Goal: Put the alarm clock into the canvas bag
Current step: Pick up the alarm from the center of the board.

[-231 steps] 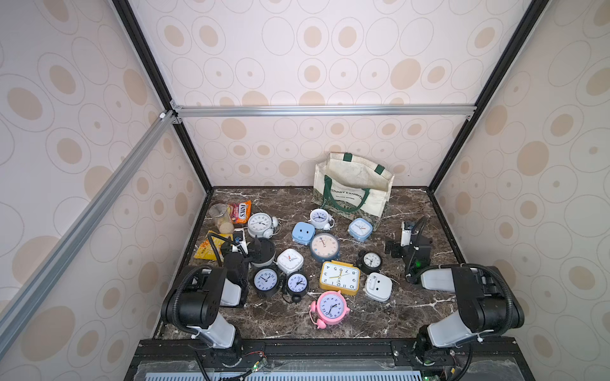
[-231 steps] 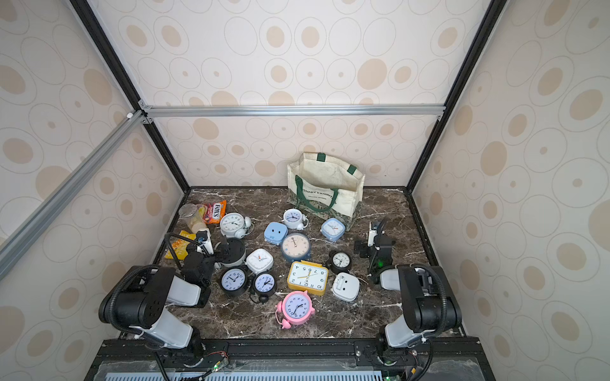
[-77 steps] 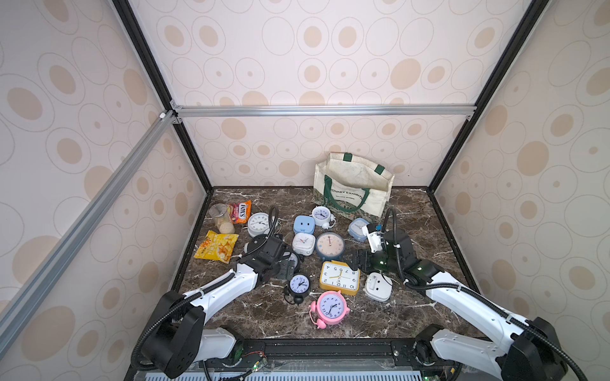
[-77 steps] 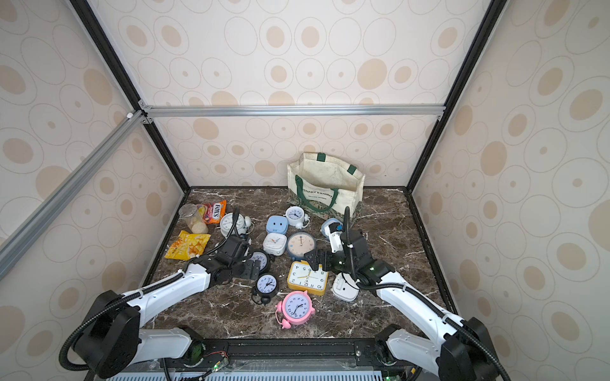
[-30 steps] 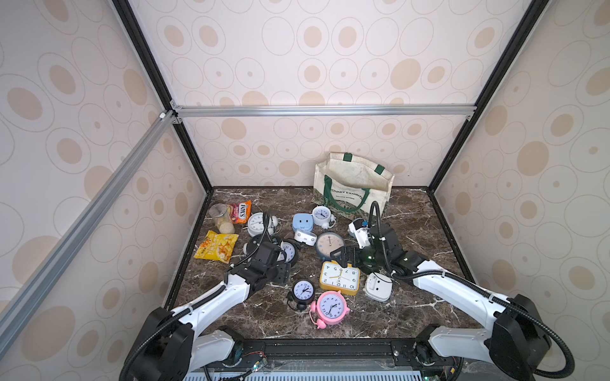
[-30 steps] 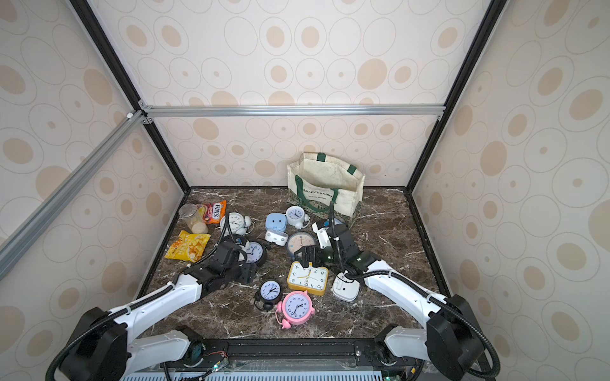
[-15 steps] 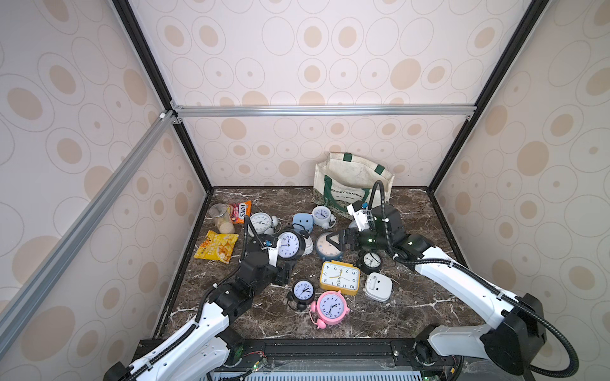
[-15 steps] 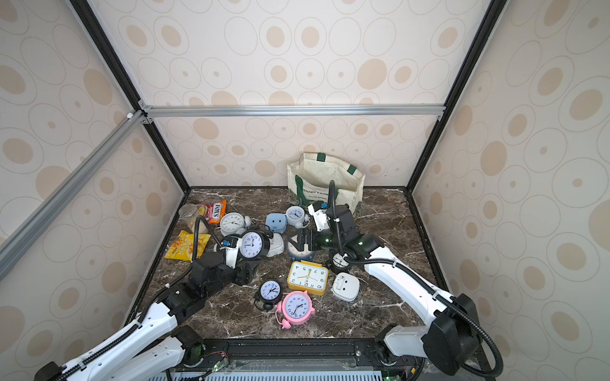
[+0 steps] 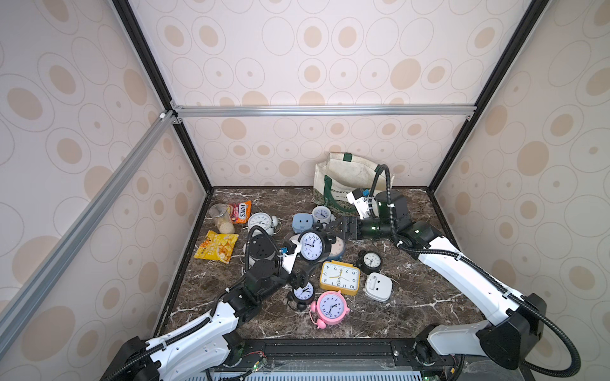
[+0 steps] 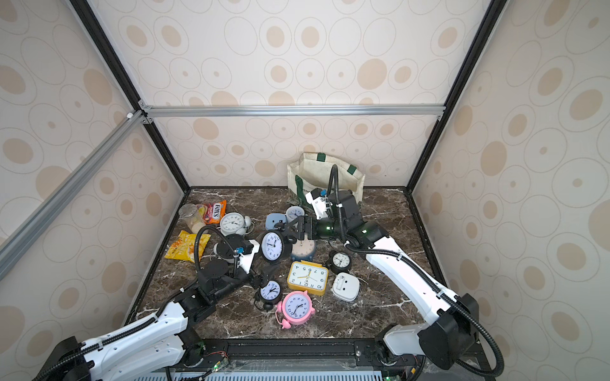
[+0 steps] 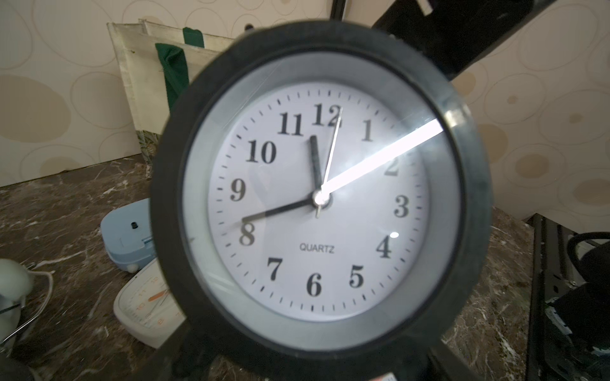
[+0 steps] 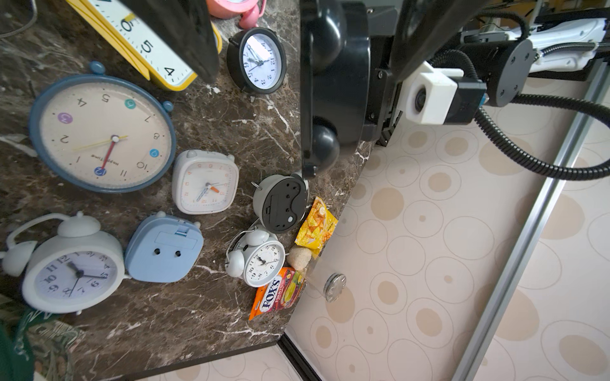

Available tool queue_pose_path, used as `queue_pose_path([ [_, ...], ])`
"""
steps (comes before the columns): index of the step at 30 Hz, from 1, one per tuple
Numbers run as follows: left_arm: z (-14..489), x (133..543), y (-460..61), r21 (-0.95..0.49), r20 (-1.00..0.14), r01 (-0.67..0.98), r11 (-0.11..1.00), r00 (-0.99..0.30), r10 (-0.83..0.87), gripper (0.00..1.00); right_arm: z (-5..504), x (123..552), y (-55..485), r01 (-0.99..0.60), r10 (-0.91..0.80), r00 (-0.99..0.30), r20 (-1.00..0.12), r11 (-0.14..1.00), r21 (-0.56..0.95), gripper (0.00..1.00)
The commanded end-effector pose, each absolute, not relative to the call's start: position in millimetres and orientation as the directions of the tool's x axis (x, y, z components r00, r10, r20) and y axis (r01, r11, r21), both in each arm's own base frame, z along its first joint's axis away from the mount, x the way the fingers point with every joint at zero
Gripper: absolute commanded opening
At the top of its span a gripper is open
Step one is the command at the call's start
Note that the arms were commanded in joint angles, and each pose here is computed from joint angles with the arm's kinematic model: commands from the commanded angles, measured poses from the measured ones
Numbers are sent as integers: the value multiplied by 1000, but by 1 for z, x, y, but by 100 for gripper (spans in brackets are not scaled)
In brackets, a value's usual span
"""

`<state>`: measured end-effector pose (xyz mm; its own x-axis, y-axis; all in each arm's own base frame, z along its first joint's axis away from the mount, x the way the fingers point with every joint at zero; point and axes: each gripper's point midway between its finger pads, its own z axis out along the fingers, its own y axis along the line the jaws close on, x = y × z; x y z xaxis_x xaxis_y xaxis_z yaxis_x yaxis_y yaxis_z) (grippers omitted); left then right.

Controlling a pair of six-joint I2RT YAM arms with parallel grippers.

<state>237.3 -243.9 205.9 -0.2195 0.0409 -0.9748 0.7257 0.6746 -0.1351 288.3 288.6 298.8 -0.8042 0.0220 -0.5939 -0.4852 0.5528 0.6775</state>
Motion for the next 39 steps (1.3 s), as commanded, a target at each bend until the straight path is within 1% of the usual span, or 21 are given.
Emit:
queue_pose_path([
  [1, 247, 232, -255, -83, -996, 781, 619, -80, -32, 71, 300, 286, 291, -465, 17, -827, -562, 542, 700, 77],
  [3, 246, 232, -255, -83, -996, 782, 618, -81, -32, 71, 298, 286, 291, -458, 17, -832, -555, 543, 703, 66],
  [6, 246, 230, -254, -82, -996, 782, 618, -78, -34, 71, 296, 285, 290, -447, 20, -838, -546, 548, 707, 57],
  [7, 245, 230, -254, -81, -996, 782, 618, -78, -32, 71, 295, 284, 290, -447, 21, -838, -546, 548, 707, 52],
  [12, 241, 230, -255, -83, -996, 783, 617, -88, -23, 71, 295, 283, 287, -443, 28, -836, -548, 556, 704, 40],
  [14, 239, 230, -255, -85, -996, 783, 616, -91, -22, 71, 294, 283, 288, -445, 26, -836, -548, 553, 704, 33],
  [17, 238, 231, -257, -85, -995, 787, 611, -94, -18, 71, 293, 282, 289, -445, 23, -837, -547, 552, 705, 29],
  [21, 233, 232, -260, -89, -994, 790, 607, -109, -4, 71, 293, 282, 290, -451, 17, -834, -551, 554, 700, 28],
  [25, 227, 233, -261, -82, -993, 790, 608, -116, 17, 71, 293, 283, 290, -458, 13, -831, -557, 554, 696, 24],
  [27, 226, 234, -260, -81, -993, 784, 616, -119, 20, 71, 292, 284, 291, -454, 15, -833, -553, 553, 699, 20],
  [29, 224, 234, -260, -78, -992, 782, 618, -120, 27, 71, 291, 284, 293, -451, 14, -837, -546, 546, 706, 19],
  [33, 223, 235, -259, -80, -992, 779, 622, -123, 26, 71, 287, 283, 296, -449, 4, -845, -535, 540, 712, 12],
  [35, 222, 236, -259, -77, -992, 777, 625, -123, 32, 71, 286, 282, 296, -446, 5, -846, -534, 543, 711, 12],
  [39, 221, 237, -260, -72, -992, 776, 627, -123, 39, 72, 284, 283, 296, -444, 8, -846, -534, 544, 712, 7],
])
